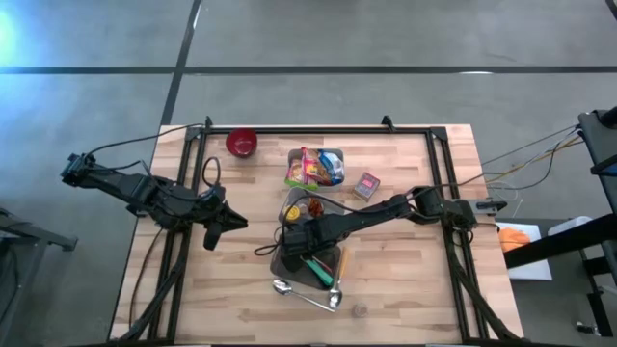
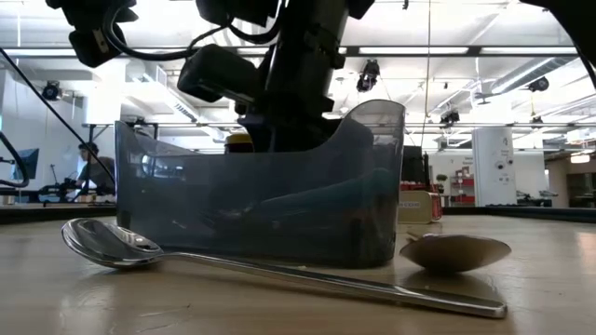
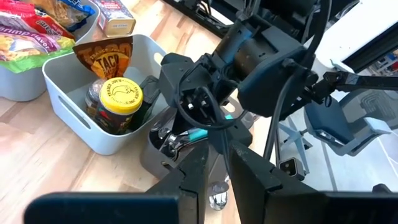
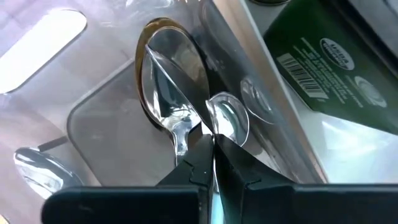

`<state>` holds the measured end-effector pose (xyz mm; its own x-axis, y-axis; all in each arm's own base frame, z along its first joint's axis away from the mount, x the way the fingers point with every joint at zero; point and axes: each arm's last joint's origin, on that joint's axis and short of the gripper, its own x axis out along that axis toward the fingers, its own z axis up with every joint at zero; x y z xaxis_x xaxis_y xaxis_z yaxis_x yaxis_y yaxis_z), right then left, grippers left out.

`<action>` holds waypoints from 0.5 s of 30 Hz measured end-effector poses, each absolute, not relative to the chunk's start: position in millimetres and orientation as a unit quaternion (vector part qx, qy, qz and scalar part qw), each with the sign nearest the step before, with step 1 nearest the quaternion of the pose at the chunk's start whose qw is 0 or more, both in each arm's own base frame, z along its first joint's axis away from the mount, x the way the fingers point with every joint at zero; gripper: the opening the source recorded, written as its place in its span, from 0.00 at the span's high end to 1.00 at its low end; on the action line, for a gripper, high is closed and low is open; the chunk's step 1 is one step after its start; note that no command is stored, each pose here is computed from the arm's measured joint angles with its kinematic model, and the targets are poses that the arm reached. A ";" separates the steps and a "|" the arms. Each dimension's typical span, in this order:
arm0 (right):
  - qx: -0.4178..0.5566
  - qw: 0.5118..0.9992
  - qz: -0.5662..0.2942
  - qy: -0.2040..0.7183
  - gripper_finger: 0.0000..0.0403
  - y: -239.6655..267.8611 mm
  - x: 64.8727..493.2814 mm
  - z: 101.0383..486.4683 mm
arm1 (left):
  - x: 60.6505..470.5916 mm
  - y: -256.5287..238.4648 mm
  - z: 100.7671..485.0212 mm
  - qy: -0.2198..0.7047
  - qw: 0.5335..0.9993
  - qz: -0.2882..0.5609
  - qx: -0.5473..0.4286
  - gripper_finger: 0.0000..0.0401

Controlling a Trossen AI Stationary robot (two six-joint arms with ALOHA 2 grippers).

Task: Pick & Place Food Item
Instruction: Put the orange spoon into the black bin

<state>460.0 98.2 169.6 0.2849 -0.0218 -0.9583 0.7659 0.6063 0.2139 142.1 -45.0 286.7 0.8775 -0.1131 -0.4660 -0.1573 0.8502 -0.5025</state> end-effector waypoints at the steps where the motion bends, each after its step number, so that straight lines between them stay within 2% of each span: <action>1: 0.348 0.722 -0.272 0.532 0.98 98.2 460.2 170.3 | 142.0 -45.0 286.5 0.248 0.929 0.012 -0.273 0.83; 15: 0.328 0.737 -0.259 0.531 0.98 98.2 461.8 172.3 | 141.8 -44.9 286.1 0.250 0.929 0.013 -0.273 0.83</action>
